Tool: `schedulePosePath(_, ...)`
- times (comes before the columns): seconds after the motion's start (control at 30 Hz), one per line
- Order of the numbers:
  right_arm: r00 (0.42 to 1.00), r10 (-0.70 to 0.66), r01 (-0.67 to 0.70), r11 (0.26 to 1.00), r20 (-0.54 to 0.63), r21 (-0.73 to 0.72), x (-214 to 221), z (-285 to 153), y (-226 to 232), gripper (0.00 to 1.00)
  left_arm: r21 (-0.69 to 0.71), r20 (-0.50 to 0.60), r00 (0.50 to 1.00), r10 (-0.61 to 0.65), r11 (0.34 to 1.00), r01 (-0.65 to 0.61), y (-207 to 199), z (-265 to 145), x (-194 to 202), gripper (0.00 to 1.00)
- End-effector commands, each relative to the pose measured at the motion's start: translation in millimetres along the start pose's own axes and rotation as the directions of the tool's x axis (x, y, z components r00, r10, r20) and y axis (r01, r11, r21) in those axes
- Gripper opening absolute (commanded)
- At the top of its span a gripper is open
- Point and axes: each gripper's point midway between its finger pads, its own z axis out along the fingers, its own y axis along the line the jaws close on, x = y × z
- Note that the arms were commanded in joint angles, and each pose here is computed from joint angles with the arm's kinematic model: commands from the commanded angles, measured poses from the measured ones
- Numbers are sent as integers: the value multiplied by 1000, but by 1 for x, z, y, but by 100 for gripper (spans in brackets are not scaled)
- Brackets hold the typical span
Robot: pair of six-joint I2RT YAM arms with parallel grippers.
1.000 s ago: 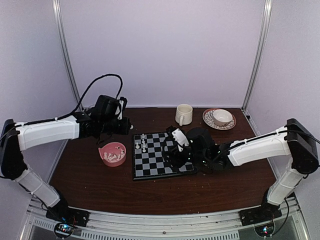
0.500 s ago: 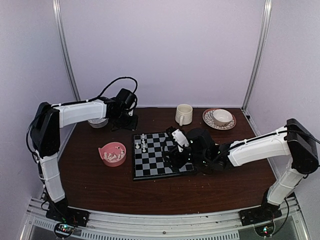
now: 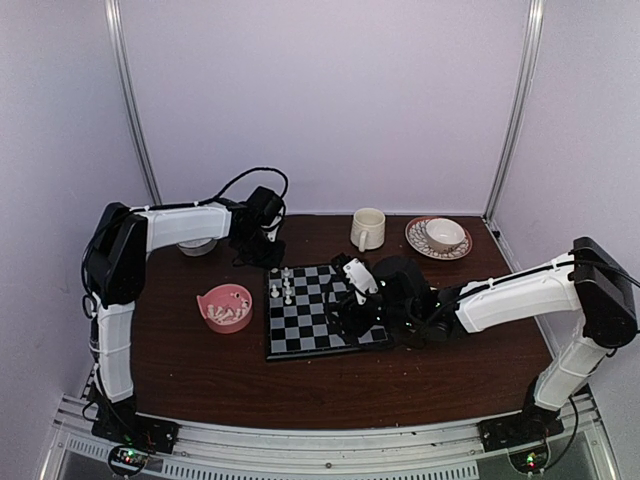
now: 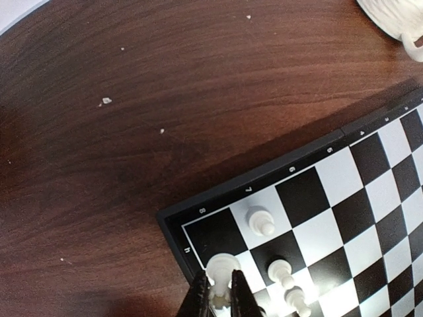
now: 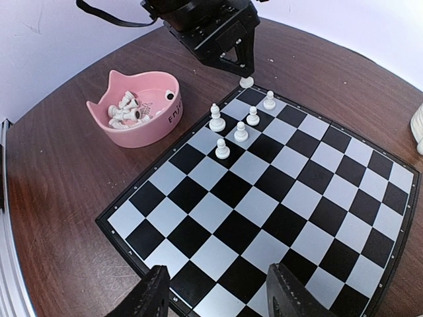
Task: Set up the chess pieces on the board
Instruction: Place the rook at a1.
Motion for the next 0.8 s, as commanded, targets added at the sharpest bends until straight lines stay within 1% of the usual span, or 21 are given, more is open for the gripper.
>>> schedulePosePath(0.0, 1000, -6, 6, 1000, -2, -15, 1, 1, 4, 53, -3, -25, 999, 25, 1000, -25, -1, 8, 0, 0)
schedulePosePath(0.23, 1000, -7, 7, 1000, 2, -19, 0, 0, 5, 52, -37, -33, 999, 40, 998, -41, 3, 18, -1, 0)
schedulePosePath(0.6, 1000, -8, 8, 1000, 6, -23, -2, -2, 6, 52, -53, -52, 997, 52, 997, -55, 5, 25, 1, 0)
schedulePosePath(0.77, 1000, -8, 9, 1000, 6, -24, -2, -2, 6, 52, -51, -63, 997, 54, 997, -58, 5, 27, 2, 2)
